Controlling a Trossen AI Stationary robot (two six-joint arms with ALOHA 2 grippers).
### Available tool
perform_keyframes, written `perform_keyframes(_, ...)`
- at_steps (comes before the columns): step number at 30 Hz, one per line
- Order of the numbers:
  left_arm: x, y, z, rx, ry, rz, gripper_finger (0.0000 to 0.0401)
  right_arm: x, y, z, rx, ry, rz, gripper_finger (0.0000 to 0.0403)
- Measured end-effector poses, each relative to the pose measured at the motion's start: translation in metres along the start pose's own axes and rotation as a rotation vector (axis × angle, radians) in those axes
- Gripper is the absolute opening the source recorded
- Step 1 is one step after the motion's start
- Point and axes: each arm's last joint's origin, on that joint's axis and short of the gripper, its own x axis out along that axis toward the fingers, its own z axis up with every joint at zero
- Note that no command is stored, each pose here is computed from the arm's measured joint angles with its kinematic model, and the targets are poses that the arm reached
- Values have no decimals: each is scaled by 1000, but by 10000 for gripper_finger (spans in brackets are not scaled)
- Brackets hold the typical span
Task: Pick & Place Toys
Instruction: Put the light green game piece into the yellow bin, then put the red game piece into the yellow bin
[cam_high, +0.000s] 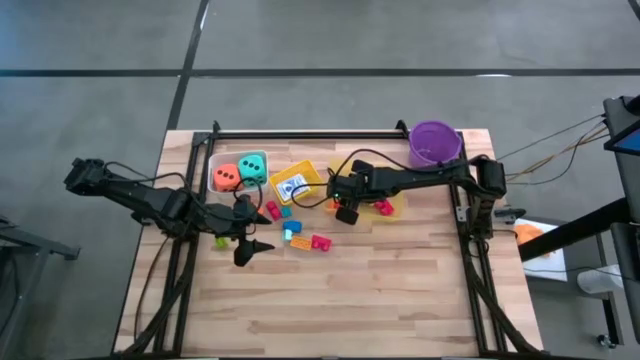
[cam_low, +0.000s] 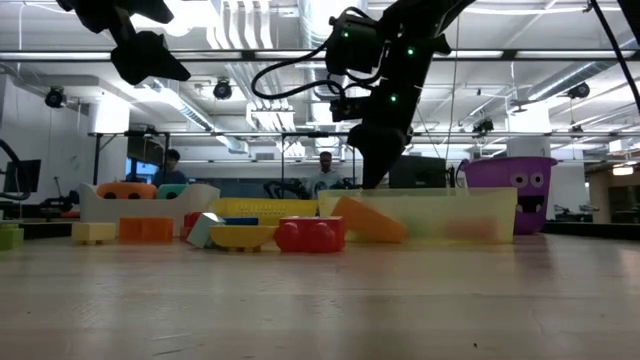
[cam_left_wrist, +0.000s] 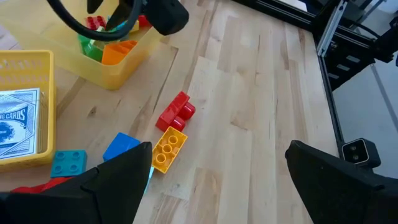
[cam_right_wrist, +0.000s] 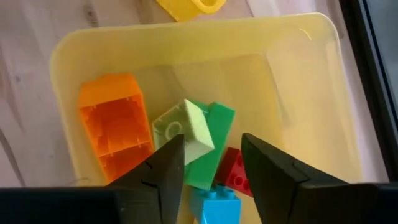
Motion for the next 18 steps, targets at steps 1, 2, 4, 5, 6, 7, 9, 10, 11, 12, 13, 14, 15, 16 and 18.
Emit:
perform_keyframes(1, 0, 0, 0, 0, 0, 0, 368, 0, 0, 0, -3, 1, 0, 141)
perform_keyframes(2, 0, 0, 0, 0, 0, 0, 368, 0, 0, 0, -3, 1, 0, 133)
perform_keyframes(4, 0, 0, 0, 0, 0, 0, 368, 0, 0, -1, -2, 2, -8, 119)
perform_keyframes(5, 0, 0, 0, -1, 0, 0, 368, 1, -1, -1, -2, 2, -16, 113)
perform_keyframes(6, 0, 0, 0, -4, 1, 0, 368, 1, -1, -1, -2, 0, -30, 108)
perform_keyframes(7, 0, 0, 0, -6, 4, 2, 368, 0, -2, -1, 4, -1, -45, 104)
perform_keyframes(9, 0, 1, -1, -17, 10, 5, 368, -2, -3, -1, 26, -7, -62, 99)
perform_keyframes(10, 0, 1, -1, -28, 13, 7, 368, -3, -3, -1, 34, -10, -62, 98)
perform_keyframes(11, 0, 1, -2, -37, 21, 12, 368, -4, -4, -1, 42, -10, -62, 98)
perform_keyframes(12, 0, 2, -3, -48, 35, 20, 368, -6, -4, -1, 47, -9, -62, 98)
perform_keyframes(13, 0, 3, -5, -59, 50, 28, 368, -7, -4, -2, 49, -8, -61, 98)
perform_keyframes(14, 0, 4, -6, -70, 67, 39, 368, -9, -4, -2, 50, -10, -57, 98)
perform_keyframes(15, 0, 5, -8, -83, 87, 52, 368, -11, -3, -2, 53, -11, -49, 98)
perform_keyframes(16, 0, 6, -10, -96, 104, 64, 368, -14, -2, -3, 55, -13, -33, 98)
perform_keyframes(18, -1, 8, -13, -127, 132, 86, 368, -19, 2, -3, 57, -21, 15, 98)
